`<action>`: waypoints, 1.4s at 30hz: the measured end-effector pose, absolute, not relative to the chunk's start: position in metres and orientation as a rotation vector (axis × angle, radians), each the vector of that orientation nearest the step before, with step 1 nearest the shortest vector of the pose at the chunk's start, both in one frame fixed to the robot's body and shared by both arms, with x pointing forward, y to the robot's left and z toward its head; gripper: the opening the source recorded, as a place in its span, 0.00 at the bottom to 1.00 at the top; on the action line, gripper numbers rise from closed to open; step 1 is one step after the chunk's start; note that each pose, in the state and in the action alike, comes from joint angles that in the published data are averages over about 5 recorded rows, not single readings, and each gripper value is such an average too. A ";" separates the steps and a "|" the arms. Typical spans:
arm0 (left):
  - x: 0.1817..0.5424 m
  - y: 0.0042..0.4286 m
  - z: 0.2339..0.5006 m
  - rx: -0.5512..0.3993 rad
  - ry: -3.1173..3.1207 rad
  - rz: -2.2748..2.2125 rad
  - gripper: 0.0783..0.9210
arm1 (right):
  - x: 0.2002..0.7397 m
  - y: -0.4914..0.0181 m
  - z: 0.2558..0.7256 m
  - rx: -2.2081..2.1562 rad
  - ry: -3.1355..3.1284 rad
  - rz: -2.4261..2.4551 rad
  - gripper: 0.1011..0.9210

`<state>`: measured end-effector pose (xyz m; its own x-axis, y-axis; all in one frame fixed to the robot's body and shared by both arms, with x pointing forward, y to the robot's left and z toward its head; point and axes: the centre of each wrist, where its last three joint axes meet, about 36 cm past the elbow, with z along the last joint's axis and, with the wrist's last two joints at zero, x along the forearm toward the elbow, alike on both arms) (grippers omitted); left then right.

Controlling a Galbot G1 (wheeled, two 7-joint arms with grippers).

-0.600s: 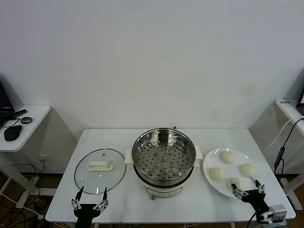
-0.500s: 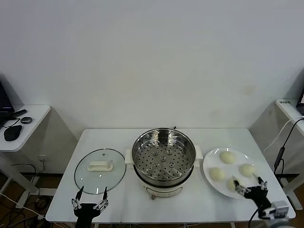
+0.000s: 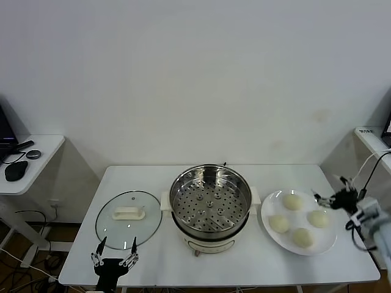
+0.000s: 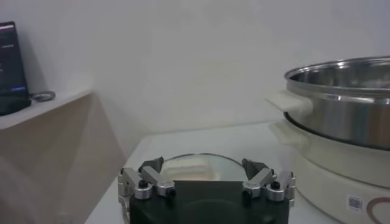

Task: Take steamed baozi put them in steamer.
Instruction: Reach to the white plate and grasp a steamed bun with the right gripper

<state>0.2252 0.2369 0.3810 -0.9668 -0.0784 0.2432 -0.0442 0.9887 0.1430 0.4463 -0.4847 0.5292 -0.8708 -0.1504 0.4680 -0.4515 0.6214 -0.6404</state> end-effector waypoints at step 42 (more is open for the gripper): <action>0.223 0.243 0.366 0.143 -2.844 -0.180 0.88 | 0.646 -0.448 0.472 1.093 -1.442 1.431 0.88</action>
<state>0.2232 0.2427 0.3657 -0.9538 -0.1155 0.2772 -0.0796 0.9873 0.1374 0.6458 -0.4480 0.4721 -0.2962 -0.0356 0.9545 -0.9547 -0.0181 -0.2970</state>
